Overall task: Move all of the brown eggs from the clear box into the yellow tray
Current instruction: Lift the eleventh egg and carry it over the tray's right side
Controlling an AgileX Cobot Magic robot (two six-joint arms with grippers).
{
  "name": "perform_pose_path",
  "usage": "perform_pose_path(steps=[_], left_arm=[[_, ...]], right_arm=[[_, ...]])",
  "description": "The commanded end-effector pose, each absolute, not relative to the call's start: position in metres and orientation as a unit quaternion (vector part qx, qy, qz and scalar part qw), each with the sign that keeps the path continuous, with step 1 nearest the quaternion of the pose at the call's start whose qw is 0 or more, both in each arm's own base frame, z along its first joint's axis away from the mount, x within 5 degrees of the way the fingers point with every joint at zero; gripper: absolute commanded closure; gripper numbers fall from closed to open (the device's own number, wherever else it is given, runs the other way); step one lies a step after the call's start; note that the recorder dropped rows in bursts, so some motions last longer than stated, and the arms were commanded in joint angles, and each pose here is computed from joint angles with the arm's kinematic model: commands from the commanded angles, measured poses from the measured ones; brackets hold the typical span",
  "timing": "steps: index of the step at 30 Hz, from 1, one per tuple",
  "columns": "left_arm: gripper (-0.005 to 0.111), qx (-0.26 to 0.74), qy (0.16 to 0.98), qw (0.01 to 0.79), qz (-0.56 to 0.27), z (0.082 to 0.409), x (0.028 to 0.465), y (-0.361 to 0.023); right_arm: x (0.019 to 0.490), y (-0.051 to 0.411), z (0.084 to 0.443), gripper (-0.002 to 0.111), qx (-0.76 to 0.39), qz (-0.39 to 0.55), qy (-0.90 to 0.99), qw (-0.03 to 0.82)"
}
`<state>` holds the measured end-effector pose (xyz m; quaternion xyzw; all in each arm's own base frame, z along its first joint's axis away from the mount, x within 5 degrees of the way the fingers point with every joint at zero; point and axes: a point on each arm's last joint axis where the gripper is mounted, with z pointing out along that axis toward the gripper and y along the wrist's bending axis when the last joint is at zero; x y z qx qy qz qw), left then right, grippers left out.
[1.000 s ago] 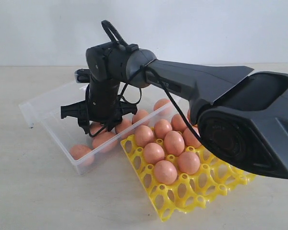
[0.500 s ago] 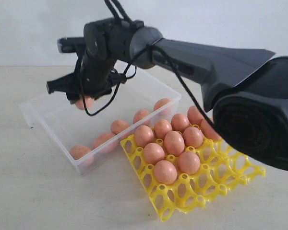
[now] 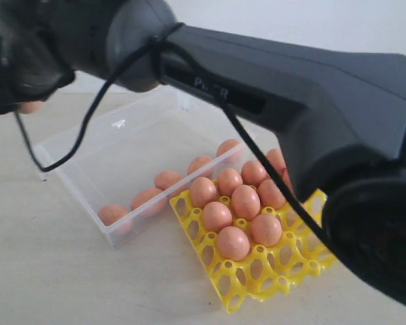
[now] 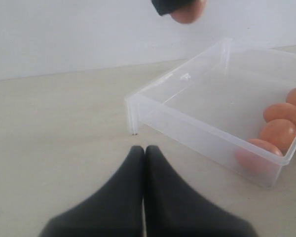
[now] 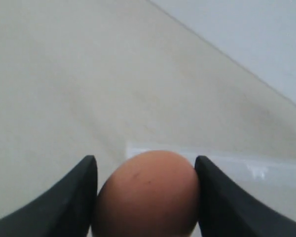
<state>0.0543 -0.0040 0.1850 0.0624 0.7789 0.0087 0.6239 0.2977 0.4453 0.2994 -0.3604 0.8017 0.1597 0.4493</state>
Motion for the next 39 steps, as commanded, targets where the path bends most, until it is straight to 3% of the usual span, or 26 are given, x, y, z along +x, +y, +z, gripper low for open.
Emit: perform_pose_path(steps=[1,8,17,28,34,39], left_arm=[[0.111,0.062,0.777,0.627,0.011,0.186,0.054,-0.004],[0.111,0.062,0.777,0.627,0.011,0.186,0.054,-0.004],[0.111,0.062,0.777,0.627,0.011,0.186,0.054,-0.004],[0.111,0.062,0.777,0.627,0.011,0.186,0.054,-0.004],[0.111,0.062,0.777,0.627,0.011,0.186,0.054,-0.004],[0.111,0.062,0.777,0.627,0.011,0.186,0.054,-0.004]], right_arm=[[0.265,0.447,0.348,0.109,-0.386,0.161,0.752,0.509],[0.27,0.41,0.347,0.109,-0.409,0.124,0.754,0.498],[0.221,0.352,0.306,0.109,-0.398,0.246,0.726,0.504],[0.191,0.215,0.306,0.109,-0.287,0.238,0.785,0.495],[0.178,0.136,0.291,0.109,-0.211,0.188,0.809,0.515],[0.194,0.09,0.265,0.109,-0.184,0.099,0.83,0.517]])
